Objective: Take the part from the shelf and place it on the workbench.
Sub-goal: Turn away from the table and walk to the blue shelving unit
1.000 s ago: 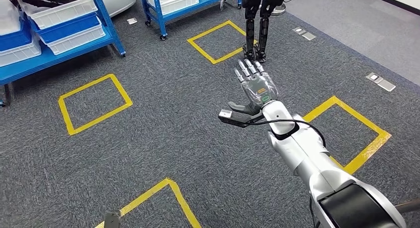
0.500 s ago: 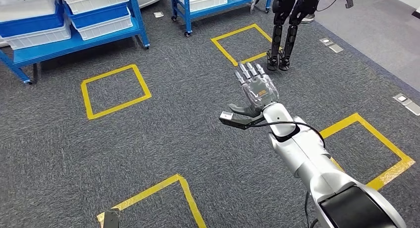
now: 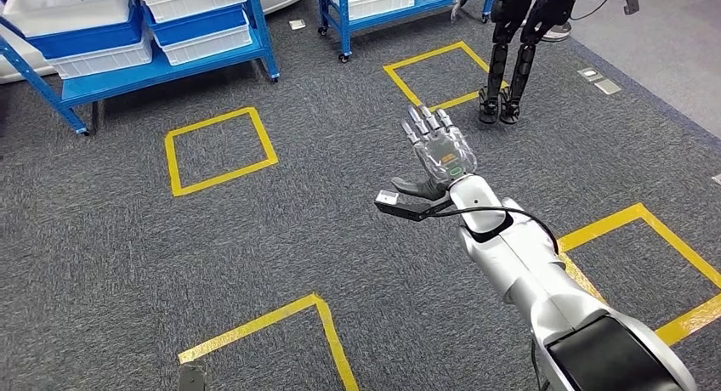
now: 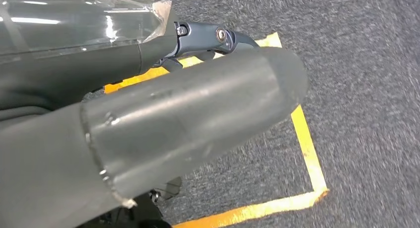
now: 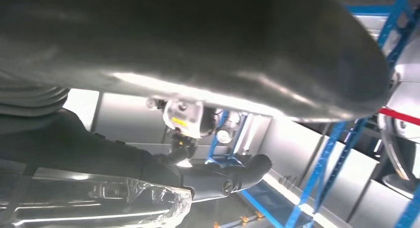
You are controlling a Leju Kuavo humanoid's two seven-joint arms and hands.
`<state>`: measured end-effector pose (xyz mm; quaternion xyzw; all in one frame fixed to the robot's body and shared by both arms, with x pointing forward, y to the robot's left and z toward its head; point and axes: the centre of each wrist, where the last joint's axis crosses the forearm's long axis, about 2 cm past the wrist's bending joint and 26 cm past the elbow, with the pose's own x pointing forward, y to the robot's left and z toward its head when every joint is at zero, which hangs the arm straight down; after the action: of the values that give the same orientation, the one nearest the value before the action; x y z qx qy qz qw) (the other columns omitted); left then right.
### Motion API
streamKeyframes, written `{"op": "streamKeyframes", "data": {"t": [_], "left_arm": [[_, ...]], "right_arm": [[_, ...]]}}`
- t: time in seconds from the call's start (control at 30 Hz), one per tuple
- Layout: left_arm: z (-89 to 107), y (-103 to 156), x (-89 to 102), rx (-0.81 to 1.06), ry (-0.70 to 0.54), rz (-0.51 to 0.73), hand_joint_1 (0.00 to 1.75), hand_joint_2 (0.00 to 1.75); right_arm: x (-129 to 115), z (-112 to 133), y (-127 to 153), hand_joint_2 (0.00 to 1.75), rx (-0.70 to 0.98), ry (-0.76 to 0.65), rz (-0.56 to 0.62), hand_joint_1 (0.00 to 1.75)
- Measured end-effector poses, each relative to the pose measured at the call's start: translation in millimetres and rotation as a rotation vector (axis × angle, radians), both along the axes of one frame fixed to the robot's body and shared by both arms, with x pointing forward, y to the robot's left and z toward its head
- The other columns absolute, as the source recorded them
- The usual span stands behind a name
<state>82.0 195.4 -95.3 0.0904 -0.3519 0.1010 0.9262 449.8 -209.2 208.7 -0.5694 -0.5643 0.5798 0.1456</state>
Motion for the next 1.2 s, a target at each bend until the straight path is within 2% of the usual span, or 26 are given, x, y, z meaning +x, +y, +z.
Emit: {"op": "streamKeyframes", "data": {"t": [0.53, 1.2], "left_arm": [[1.2, -0.3, 5.9, -0.004, -0.005, -0.002, 0.00, 0.00], [1.4, 0.3, 7.5, -0.002, 0.004, 0.000, 0.00, 0.00]], "right_arm": [[-2.6, -7.8, -5.9, 0.00, -0.010, 0.015, -0.009, 0.00], [-4.7, -6.6, 6.8, 0.00, 0.013, -0.026, 0.025, 0.00]]}}
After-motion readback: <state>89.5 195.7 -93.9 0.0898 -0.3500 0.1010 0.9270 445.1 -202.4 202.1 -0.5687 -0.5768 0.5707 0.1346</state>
